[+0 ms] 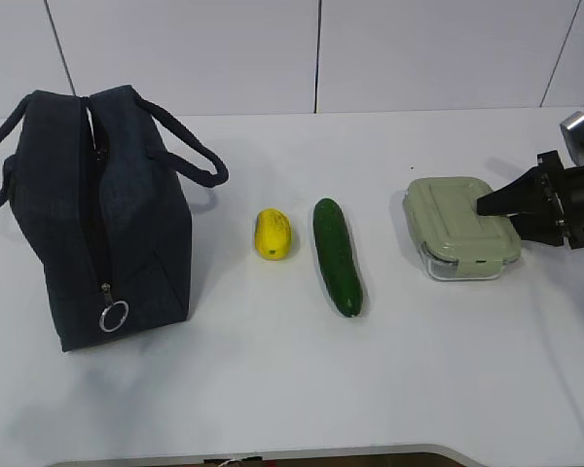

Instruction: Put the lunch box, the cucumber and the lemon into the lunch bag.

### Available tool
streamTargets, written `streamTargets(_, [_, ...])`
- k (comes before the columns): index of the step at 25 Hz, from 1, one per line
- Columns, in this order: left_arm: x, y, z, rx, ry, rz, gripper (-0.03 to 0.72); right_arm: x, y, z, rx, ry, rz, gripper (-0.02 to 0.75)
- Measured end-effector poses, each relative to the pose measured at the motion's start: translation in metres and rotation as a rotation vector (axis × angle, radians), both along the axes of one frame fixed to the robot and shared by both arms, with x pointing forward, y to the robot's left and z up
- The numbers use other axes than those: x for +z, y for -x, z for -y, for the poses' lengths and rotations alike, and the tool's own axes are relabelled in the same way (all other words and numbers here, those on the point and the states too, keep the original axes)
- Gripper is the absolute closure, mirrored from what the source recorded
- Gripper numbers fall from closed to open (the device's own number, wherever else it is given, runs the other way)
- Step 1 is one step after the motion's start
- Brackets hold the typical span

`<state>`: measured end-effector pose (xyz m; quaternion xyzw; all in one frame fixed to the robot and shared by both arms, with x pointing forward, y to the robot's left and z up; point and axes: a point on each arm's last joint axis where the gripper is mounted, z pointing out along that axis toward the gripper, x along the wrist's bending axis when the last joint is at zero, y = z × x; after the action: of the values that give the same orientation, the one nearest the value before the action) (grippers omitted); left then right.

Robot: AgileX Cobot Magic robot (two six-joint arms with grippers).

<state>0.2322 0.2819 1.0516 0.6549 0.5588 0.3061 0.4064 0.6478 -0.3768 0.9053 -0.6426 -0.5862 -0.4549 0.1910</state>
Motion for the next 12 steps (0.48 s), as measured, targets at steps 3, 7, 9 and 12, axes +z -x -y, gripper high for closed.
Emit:
streamTargets(3, [0.0000, 0.0000, 0.0000, 0.000, 0.000, 0.000, 0.356, 0.0002, -0.0003, 0.0000, -0.005, -0.005, -0.002, 0.362])
streamTargets(7, [0.0000, 0.0000, 0.0000, 0.000, 0.000, 0.000, 0.356, 0.0008, -0.0008, 0.0000, -0.019, -0.015, -0.016, 0.363])
streamTargets(9, [0.0000, 0.0000, 0.0000, 0.000, 0.000, 0.000, 0.356, 0.0011, -0.0010, 0.0000, -0.030, -0.024, -0.028, 0.363])
streamTargets(12, [0.0000, 0.0000, 0.0000, 0.000, 0.000, 0.000, 0.356, 0.0011, -0.0013, 0.0001, -0.046, -0.033, -0.047, 0.363])
